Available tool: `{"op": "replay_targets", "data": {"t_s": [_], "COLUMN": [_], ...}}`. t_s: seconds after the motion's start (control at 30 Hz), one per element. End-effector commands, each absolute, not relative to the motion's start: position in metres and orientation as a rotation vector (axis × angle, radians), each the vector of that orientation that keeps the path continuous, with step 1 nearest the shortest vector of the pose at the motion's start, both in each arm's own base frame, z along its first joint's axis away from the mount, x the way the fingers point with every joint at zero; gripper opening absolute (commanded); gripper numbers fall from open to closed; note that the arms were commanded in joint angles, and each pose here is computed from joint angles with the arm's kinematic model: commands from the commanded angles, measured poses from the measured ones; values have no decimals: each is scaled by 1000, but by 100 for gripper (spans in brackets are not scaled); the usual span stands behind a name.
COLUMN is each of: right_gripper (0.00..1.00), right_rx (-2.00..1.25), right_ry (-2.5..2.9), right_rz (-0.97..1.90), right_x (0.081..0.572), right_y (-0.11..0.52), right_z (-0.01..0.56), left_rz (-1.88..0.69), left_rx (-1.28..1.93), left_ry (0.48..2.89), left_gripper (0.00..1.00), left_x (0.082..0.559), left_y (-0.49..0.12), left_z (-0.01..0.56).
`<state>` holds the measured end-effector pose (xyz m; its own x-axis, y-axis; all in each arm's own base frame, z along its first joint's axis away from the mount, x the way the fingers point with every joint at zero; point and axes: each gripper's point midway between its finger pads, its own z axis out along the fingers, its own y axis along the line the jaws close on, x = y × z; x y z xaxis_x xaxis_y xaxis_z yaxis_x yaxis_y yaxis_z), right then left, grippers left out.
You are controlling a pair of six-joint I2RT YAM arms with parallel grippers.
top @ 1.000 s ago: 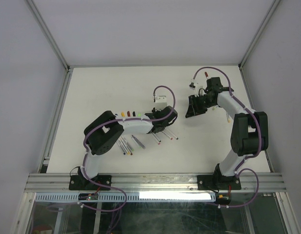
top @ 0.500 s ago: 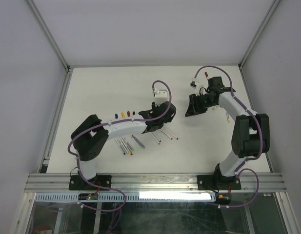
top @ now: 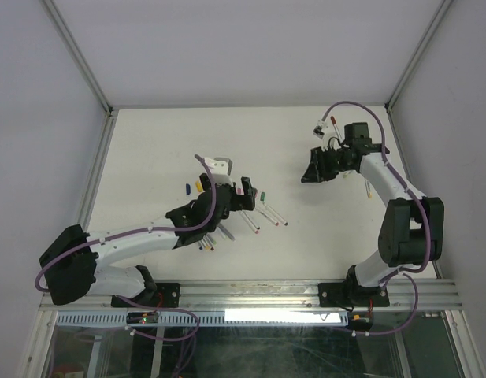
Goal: Open the pen caps
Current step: Place the pen cap at the center of the board, then pick up the pen from the center of the board.
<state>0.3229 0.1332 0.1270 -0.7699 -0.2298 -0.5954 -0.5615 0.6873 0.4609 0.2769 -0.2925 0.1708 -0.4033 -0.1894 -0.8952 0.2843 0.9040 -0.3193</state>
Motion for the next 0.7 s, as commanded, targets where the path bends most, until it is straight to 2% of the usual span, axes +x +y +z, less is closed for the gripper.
{"op": "replay_targets", "data": {"t_s": [0.0, 0.23, 0.3, 0.33, 0.43, 0.47, 0.67], "right_gripper": [36, 39, 42, 44, 71, 76, 78], "right_rx": [-651, -692, -720, -737, -768, -751, -511], "right_ry": [2247, 2163, 2131, 2115, 2128, 2153, 2375], "right_rz": [855, 684, 596, 550, 433, 413, 478], "right_x": [334, 363, 379, 388, 417, 428, 497], "right_y": [133, 117, 108, 103, 86, 79, 39], "right_z": [158, 183, 191, 193, 185, 181, 139], "left_rz": [-512, -423, -420, -428, -492, -512, -592], "left_rx": [40, 68, 59, 51, 27, 22, 55], "left_ry": [1761, 1765, 1776, 1779, 1763, 1753, 1694], "left_gripper": [99, 99, 99, 99, 99, 99, 99], "left_x": [282, 292, 298, 300, 303, 302, 285], "left_y": [-273, -248, -241, -238, -232, -230, -222], "left_z": [202, 188, 182, 180, 180, 182, 189]}}
